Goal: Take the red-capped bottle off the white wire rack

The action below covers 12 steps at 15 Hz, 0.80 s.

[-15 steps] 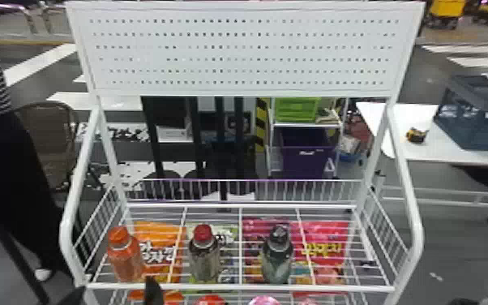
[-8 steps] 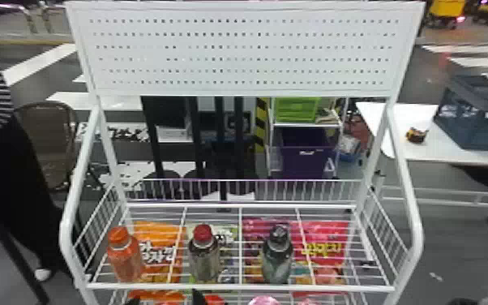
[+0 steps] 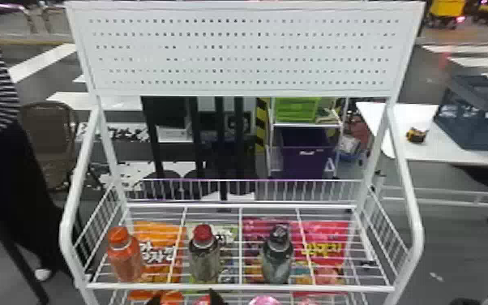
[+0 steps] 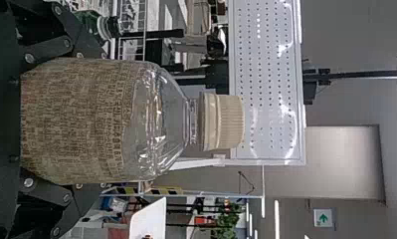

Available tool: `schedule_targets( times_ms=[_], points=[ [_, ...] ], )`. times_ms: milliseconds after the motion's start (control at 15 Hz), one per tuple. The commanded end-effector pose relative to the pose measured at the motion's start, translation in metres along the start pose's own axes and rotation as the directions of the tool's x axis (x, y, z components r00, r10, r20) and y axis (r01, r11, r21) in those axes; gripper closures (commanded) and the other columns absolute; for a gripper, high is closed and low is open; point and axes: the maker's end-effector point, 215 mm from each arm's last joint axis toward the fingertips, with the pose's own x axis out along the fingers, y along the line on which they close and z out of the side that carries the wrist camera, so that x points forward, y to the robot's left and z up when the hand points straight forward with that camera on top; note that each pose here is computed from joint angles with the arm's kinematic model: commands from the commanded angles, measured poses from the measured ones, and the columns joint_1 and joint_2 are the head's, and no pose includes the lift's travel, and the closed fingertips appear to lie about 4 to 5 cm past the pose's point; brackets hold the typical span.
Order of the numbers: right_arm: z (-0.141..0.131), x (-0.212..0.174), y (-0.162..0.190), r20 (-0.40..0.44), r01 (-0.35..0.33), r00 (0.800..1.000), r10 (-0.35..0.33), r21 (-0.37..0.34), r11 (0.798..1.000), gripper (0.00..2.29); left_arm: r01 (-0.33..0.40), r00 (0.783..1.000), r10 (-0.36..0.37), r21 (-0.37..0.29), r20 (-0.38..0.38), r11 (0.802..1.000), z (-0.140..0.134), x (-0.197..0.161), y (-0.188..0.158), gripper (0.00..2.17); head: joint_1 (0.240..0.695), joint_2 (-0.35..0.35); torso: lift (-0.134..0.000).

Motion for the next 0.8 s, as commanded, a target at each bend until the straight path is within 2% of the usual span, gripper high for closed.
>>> schedule_targets(
  times_ms=[0, 267, 733],
  points=[
    [0.002, 0.0, 0.0, 0.003, -0.001, 1.0, 0.001, -0.005, 1.0, 0.84, 0.0, 1.0, 0.0, -0.002, 0.005, 1.0, -0.007, 0.009, -0.004, 0.04, 0.499, 0.0, 0.0],
    [0.001, -0.001, 0.0, -0.002, 0.0, 1.0, 0.0, -0.005, 1.0, 0.84, 0.013, 0.999, -0.012, -0.007, 0.037, 1.0, -0.008, 0.028, -0.019, 0.07, 0.499, 0.0, 0.0],
    [-0.003, -0.002, -0.001, -0.01, 0.002, 1.0, -0.002, -0.004, 1.0, 0.84, 0.01, 0.998, -0.01, 0.005, 0.066, 1.0, 0.01, 0.069, -0.027, 0.07, 0.499, 0.0, 0.0]
  ],
)
